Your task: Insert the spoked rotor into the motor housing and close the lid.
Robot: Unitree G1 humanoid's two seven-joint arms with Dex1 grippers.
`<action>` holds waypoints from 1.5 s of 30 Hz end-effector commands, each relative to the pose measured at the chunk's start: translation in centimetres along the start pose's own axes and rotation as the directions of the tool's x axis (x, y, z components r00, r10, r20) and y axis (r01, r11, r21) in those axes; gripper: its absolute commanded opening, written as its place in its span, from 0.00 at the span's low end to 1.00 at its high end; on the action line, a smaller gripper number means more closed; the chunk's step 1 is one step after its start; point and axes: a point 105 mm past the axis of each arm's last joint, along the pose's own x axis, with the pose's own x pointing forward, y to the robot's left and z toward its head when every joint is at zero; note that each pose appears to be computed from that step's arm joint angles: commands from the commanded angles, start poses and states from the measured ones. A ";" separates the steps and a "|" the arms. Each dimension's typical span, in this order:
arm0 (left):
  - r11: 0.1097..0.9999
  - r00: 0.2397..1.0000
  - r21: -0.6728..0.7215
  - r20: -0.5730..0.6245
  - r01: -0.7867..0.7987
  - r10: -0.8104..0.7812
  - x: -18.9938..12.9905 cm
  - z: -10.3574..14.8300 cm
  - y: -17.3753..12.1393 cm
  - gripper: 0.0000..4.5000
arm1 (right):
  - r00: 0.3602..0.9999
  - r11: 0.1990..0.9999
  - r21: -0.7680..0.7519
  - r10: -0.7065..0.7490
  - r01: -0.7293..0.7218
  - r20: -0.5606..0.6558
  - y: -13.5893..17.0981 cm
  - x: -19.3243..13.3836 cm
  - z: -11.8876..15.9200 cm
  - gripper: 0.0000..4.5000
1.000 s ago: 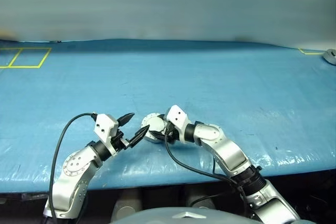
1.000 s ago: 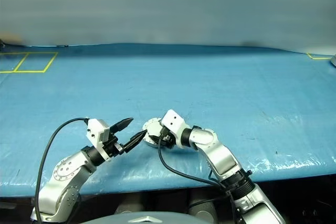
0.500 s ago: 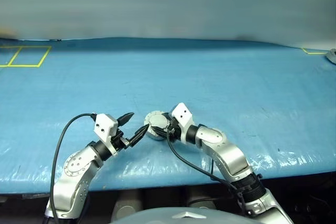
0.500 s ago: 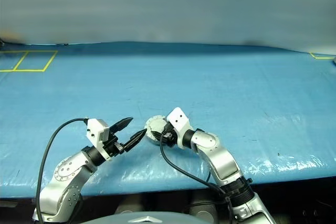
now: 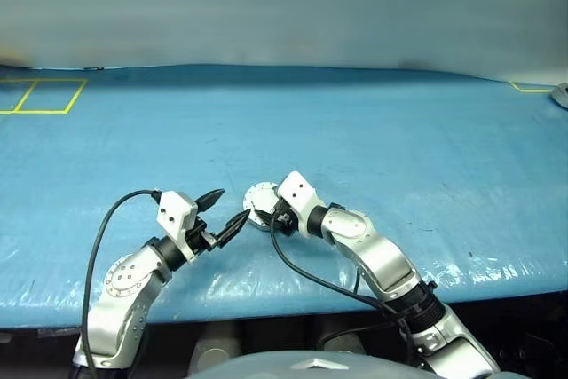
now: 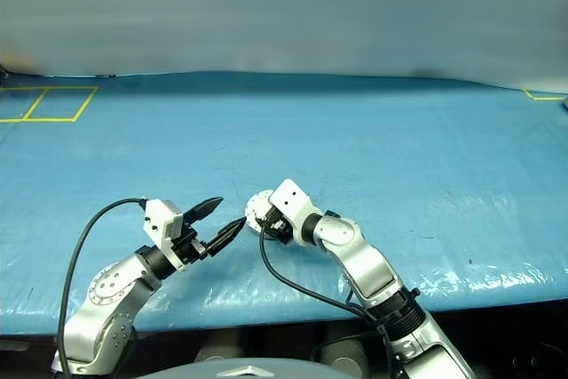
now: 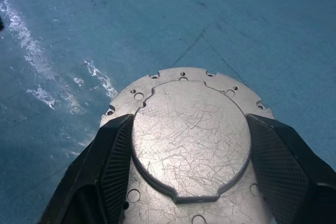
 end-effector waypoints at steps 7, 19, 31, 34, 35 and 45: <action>0.999 0.999 0.032 0.020 -0.040 0.039 0.5 0.4 0.8 0.85 | 0.944 0.962 0.226 0.209 -0.152 -0.257 2.2 -2.8 -8.5 0.67; 0.999 1.000 0.036 -0.001 0.017 -0.017 1.1 -0.1 0.7 0.85 | 0.889 0.946 0.213 0.306 -0.244 -0.341 2.4 -5.0 -10.0 0.67; 0.989 0.994 0.130 -0.091 0.073 -0.061 2.3 -2.3 0.4 0.50 | 0.911 0.958 0.209 0.256 -0.195 -0.324 2.0 -4.6 -10.1 0.67; 0.989 0.994 0.110 -0.062 0.101 -0.095 3.0 -2.1 -0.2 0.27 | 0.912 0.964 0.204 0.235 -0.173 -0.336 1.7 -4.6 -10.3 0.67; 0.989 0.992 0.080 -0.040 0.122 -0.119 3.4 -1.9 -0.8 0.20 | 0.913 0.964 0.206 0.229 -0.166 -0.338 1.6 -4.6 -10.3 0.67; 0.971 0.965 0.090 -0.167 0.222 -0.205 4.1 -3.8 -2.1 0.00 | 0.918 0.956 0.253 0.231 -0.151 -0.324 1.9 -4.6 -10.2 0.67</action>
